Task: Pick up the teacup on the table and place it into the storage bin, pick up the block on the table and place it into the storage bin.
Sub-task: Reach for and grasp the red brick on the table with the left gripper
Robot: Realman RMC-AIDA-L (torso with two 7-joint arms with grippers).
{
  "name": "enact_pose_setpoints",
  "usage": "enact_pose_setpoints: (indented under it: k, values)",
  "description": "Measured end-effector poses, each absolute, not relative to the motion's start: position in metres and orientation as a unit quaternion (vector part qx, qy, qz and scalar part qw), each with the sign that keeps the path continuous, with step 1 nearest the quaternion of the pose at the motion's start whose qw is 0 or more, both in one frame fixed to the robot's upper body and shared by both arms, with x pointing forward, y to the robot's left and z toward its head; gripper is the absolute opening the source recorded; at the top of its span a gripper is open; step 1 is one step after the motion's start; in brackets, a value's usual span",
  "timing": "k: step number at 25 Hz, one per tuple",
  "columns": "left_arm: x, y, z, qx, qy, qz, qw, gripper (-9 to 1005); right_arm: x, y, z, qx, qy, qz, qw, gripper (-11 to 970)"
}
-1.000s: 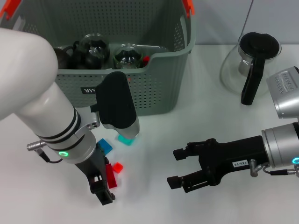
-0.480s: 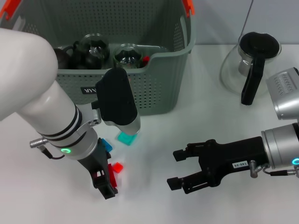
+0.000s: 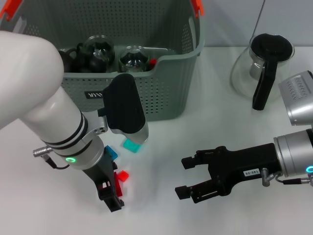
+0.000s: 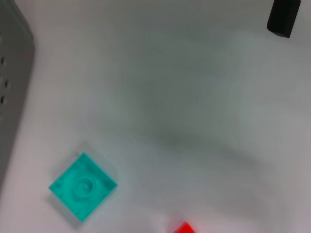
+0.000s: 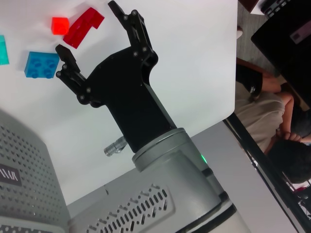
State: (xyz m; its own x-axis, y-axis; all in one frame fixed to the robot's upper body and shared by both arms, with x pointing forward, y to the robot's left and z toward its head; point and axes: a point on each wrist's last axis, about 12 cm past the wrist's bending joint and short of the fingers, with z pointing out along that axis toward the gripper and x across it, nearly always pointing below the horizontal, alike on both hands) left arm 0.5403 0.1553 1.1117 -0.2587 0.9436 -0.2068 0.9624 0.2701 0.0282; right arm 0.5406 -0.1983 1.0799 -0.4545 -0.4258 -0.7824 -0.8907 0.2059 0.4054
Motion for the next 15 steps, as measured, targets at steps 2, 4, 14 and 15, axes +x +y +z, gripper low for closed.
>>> enact_pose_setpoints:
  k: [2, 4, 14, 15]
  values:
    - [0.5402, 0.1551, 1.1111, 0.602, 0.791, -0.052, 0.091, 947, 0.5406, -0.1983, 1.0798, -0.451, 0.730, 0.440, 0.264, 944]
    - [0.5407, 0.1548, 1.1105, 0.602, 0.792, -0.052, 0.091, 947, 0.5406, -0.1985, 1.0798, -0.450, 0.731, 0.440, 0.264, 944]
    - [0.5421, 0.1545, 1.1086, 0.601, 0.792, -0.050, 0.089, 946, 0.5413, -0.1983, 1.0800, -0.451, 0.731, 0.439, 0.265, 944]
    - [0.5422, 0.1546, 1.1082, 0.601, 0.793, -0.050, 0.089, 946, 0.5414, -0.1983, 1.0800, -0.451, 0.731, 0.438, 0.265, 944]
